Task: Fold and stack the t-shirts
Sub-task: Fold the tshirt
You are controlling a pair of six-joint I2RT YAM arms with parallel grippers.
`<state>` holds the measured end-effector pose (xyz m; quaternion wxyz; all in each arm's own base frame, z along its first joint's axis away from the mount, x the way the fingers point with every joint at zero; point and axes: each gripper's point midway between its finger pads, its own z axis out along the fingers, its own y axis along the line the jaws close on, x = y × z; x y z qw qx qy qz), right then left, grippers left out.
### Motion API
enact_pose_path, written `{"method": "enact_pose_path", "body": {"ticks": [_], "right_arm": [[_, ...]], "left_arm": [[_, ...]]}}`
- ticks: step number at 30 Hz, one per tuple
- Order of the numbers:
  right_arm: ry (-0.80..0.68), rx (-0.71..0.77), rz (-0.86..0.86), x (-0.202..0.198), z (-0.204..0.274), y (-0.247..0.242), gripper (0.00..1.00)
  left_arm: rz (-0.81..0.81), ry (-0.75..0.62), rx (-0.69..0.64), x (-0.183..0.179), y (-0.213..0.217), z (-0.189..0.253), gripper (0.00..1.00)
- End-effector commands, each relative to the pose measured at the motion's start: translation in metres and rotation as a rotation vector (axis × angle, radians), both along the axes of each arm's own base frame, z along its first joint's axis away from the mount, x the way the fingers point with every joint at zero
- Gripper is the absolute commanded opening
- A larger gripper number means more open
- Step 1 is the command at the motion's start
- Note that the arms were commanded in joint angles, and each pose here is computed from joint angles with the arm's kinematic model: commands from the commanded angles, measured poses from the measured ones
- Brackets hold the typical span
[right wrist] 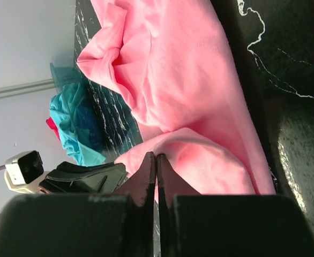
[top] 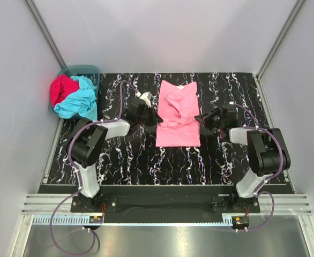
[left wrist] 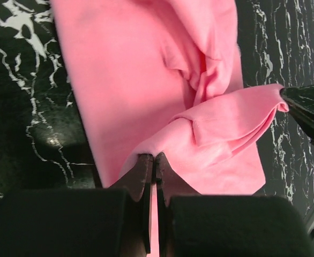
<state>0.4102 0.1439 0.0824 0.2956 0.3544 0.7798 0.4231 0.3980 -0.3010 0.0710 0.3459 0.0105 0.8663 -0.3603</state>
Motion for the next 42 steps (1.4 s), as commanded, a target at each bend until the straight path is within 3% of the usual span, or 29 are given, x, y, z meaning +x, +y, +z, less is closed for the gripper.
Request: {"method": "enact_pose_path", "body": {"ticks": [1,16,29,35,37,42], "right_arm": [[-0.063,0.009,-0.029,0.019,0.014,-0.002,0.00],[-0.042,0.009,-0.070,0.030,-0.001,-0.016,0.00],[-0.085,0.021,-0.082,0.059,0.017,-0.017,0.00],[-0.074,0.021,-0.082,0.064,0.011,-0.017,0.00],[-0.062,0.018,-0.083,0.063,0.005,-0.017,0.00],[-0.058,0.018,-0.085,0.063,0.000,-0.018,0.00]], "left_arm": [[0.016,-0.044,-0.020,0.010,0.002,0.007,0.00],[0.017,-0.030,-0.028,0.023,0.002,-0.002,0.00],[0.001,-0.072,-0.029,0.049,-0.011,0.026,0.09],[-0.007,-0.069,-0.028,0.054,-0.014,0.028,0.40],[-0.004,-0.059,-0.023,0.054,-0.013,0.025,0.60],[0.000,-0.051,-0.016,0.052,-0.011,0.019,0.65]]}}
